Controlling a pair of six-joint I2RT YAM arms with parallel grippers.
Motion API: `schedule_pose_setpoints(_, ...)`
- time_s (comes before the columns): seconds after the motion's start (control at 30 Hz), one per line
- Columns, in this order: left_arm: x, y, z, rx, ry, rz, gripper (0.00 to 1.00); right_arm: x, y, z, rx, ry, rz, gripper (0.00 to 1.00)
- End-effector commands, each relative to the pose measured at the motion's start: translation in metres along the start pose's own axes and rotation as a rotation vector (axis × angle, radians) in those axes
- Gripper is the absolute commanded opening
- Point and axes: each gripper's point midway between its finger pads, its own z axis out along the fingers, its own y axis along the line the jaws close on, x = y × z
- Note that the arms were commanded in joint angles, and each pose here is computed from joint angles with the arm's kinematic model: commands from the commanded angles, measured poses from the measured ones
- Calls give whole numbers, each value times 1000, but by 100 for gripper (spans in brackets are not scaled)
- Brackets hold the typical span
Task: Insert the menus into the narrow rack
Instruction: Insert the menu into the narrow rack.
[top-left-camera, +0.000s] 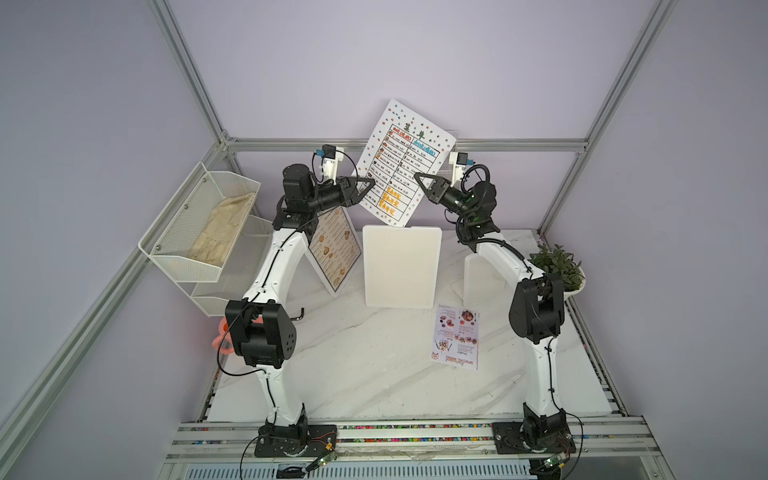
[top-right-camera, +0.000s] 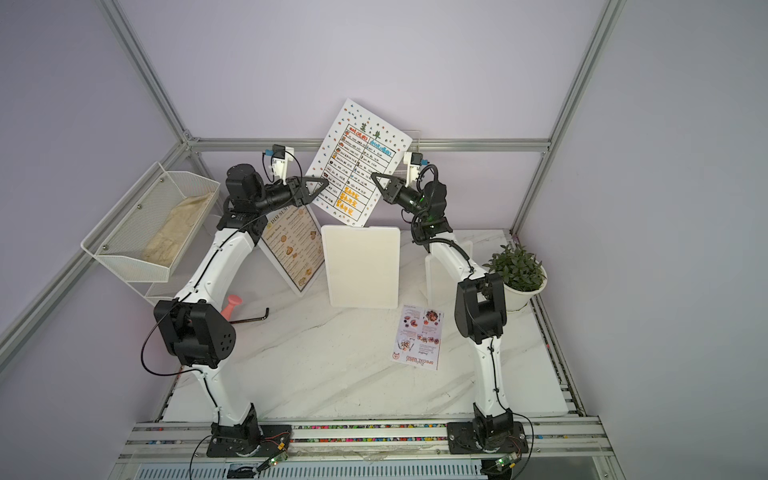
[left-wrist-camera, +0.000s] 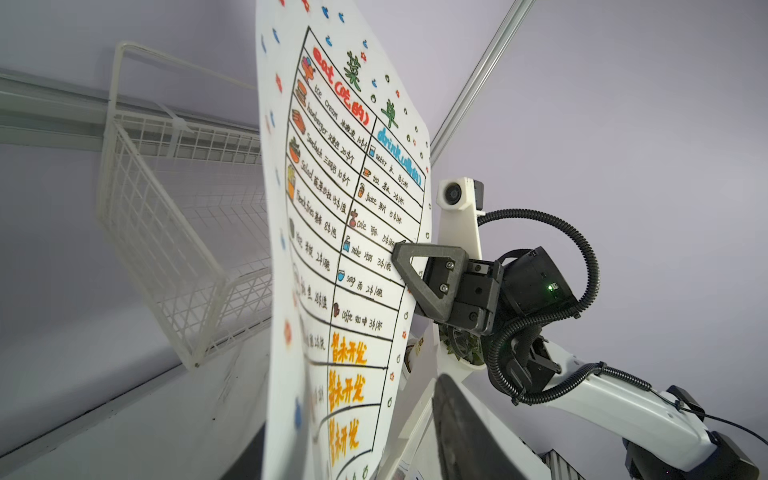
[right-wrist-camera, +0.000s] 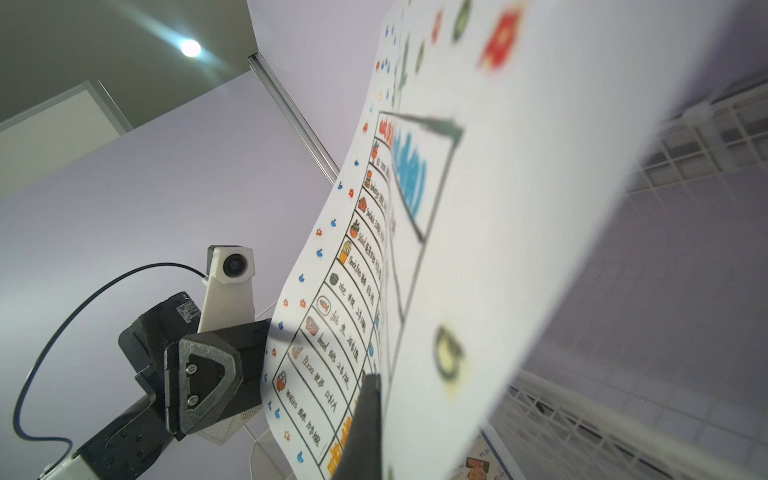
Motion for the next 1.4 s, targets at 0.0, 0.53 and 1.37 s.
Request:
schedule_pose_setpoints(0.0,-6,-6,-3,23,-18,14,48,-23,25,-4,-21,-36,-28,0)
schedule_pose_setpoints(0.53,-5,-6,-3,29,-20,7,48,-33,36,-9,12,-46,-9,0)
schedule_pose_setpoints(1.37,0,-7,-1,42,-12,-4,50,-31,34,-16,33,-43,-19,0)
